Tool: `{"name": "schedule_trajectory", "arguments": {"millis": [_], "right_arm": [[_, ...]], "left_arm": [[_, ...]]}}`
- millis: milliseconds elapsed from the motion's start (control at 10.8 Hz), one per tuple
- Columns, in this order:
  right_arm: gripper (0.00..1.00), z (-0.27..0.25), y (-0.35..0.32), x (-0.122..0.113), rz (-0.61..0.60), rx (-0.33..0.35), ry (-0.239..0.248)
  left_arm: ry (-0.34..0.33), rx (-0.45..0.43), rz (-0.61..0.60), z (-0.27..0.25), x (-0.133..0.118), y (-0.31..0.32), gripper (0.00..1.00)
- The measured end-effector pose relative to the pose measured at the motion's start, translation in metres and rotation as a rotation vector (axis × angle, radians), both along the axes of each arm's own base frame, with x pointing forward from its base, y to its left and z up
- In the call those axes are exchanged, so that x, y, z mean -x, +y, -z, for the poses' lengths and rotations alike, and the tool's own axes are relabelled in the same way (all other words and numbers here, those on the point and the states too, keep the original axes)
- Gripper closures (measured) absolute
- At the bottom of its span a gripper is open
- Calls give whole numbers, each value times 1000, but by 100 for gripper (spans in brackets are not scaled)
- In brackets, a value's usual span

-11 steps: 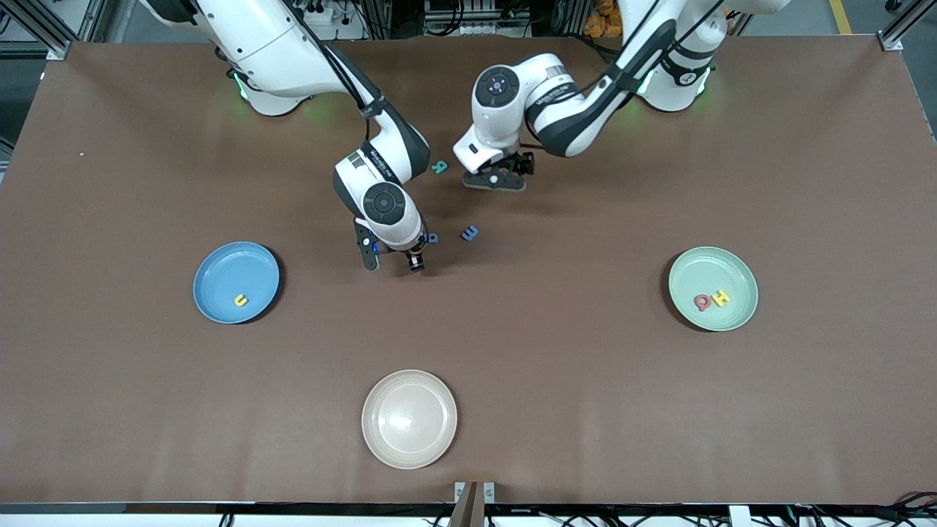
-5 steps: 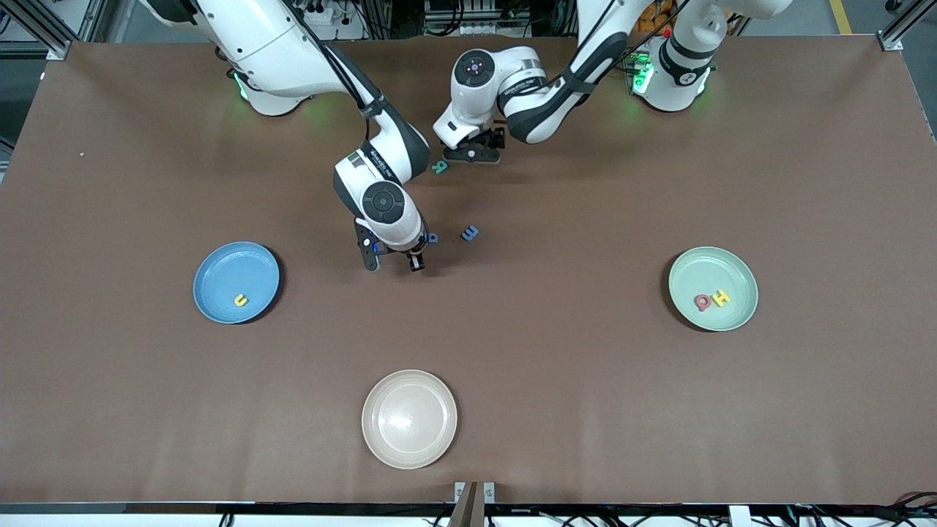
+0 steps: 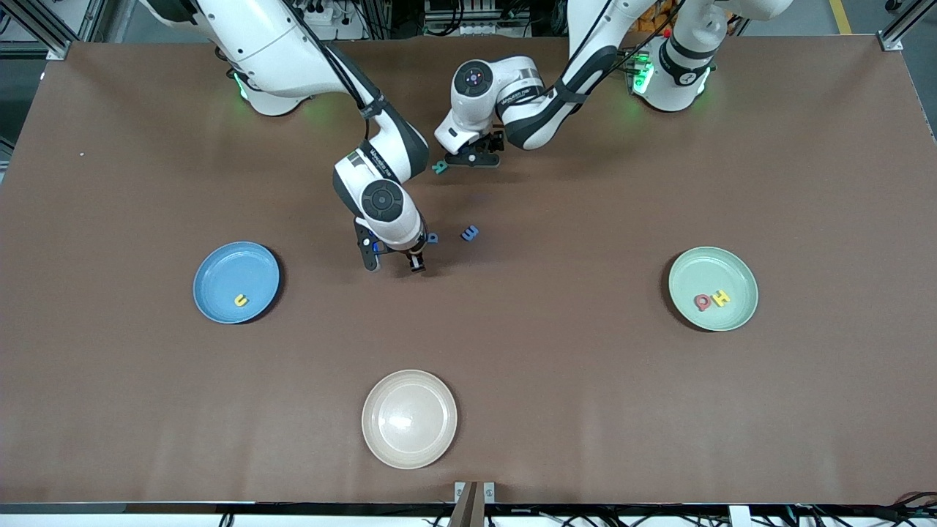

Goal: Sort upper and lower case letters into plates
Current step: 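Grasp the blue W with the left gripper while the right grasps pink w, then carry the W to the green plate while the right carries w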

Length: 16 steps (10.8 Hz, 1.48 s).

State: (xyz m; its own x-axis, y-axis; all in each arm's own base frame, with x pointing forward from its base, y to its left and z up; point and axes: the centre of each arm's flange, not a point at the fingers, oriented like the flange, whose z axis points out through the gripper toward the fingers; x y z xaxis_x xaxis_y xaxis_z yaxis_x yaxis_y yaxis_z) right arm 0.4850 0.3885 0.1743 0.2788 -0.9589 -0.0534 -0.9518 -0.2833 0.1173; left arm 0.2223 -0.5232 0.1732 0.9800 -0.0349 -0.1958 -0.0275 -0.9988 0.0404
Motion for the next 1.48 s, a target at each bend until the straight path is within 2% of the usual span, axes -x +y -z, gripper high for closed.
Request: {"name": "schedule_trajectory", "arguments": {"millis": [185, 277, 554, 831, 1016, 1201, 1478], "right_arm": [[54, 0, 0, 0, -2, 1, -1], [64, 0, 0, 1, -2, 2, 1], [70, -1, 0, 2, -3, 4, 3], [70, -2, -1, 1, -9, 4, 2], [70, -14, -10, -6, -37, 9, 7], [70, -42, -25, -24, -60, 10, 17], [70, -86, -73, -57, -115, -2, 62]], "left_arm": [[1, 13, 1, 3, 3, -2, 3], [3, 19, 4, 7, 6, -4, 4], [4, 18, 9, 14, 10, -5, 13], [-5, 34, 8, 8, 9, -11, 56], [-16, 37, 3, 2, 4, -12, 63], [-52, 34, -44, -8, -29, -1, 64], [-117, 49, -117, -61, -98, 28, 64]]}}
